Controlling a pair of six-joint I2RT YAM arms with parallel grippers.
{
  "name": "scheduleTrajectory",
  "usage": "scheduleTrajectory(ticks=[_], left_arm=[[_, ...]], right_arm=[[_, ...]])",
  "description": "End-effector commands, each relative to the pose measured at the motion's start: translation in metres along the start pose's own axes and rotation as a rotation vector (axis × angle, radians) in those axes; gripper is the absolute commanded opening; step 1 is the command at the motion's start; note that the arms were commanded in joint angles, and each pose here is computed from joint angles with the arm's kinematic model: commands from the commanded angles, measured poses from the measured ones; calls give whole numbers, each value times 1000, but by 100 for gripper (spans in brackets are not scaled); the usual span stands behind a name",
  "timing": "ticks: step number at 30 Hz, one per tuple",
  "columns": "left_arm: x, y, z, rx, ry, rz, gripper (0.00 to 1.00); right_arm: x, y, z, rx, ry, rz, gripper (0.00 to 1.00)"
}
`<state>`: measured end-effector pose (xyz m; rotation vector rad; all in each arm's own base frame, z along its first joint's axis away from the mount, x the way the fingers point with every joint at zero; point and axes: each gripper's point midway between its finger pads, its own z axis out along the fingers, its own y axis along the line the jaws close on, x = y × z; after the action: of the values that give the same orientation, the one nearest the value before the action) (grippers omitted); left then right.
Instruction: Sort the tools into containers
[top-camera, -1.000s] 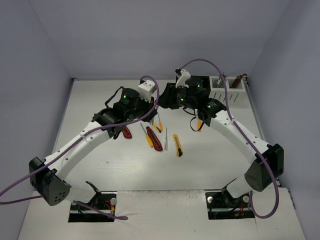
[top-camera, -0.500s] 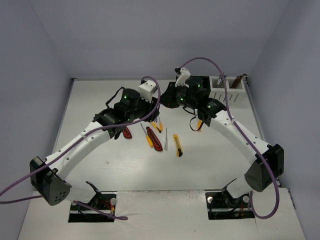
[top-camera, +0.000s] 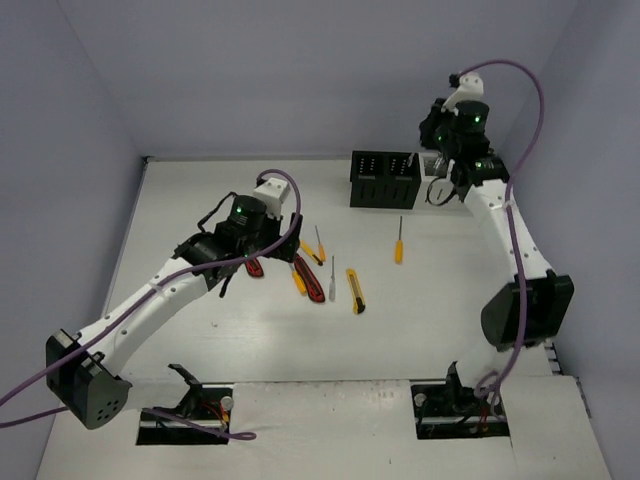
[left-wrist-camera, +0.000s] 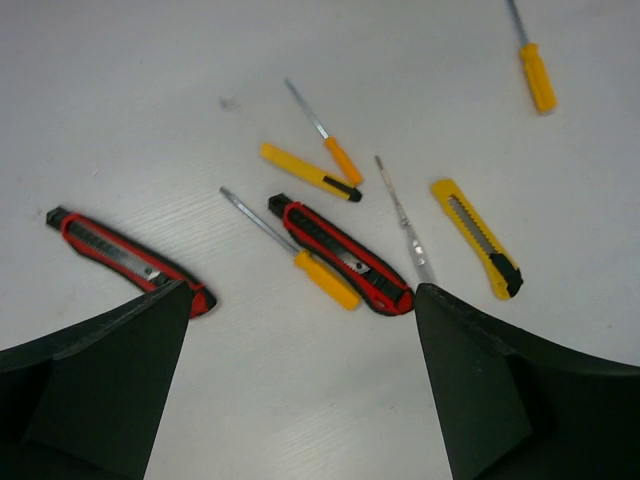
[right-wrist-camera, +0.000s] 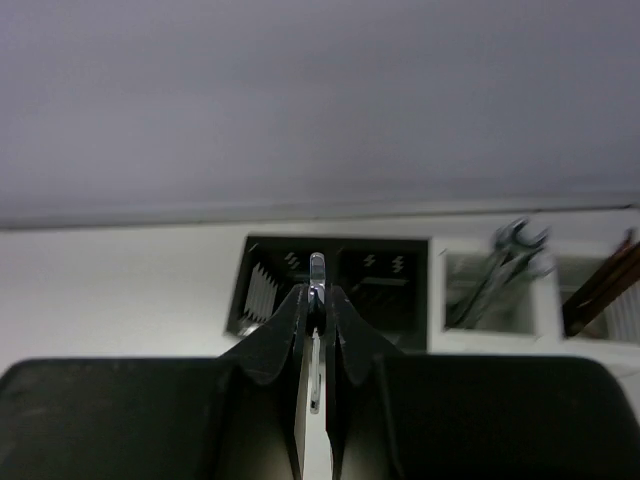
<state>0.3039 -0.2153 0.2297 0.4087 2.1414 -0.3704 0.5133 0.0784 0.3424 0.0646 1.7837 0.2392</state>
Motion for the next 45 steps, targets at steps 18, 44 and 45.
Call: scheduleTrajectory(ticks=[18, 44, 45], left_arm=[[35, 113, -56, -362, 24, -258, 94], [17, 106, -40, -303, 43, -287, 94], [19, 105, -40, -300, 47, -291, 94]], right_arm=[[52, -128, 134, 188, 59, -46, 9], [183, -23, -48, 215, 516, 29, 54], [192, -26, -51, 230, 534, 39, 54]])
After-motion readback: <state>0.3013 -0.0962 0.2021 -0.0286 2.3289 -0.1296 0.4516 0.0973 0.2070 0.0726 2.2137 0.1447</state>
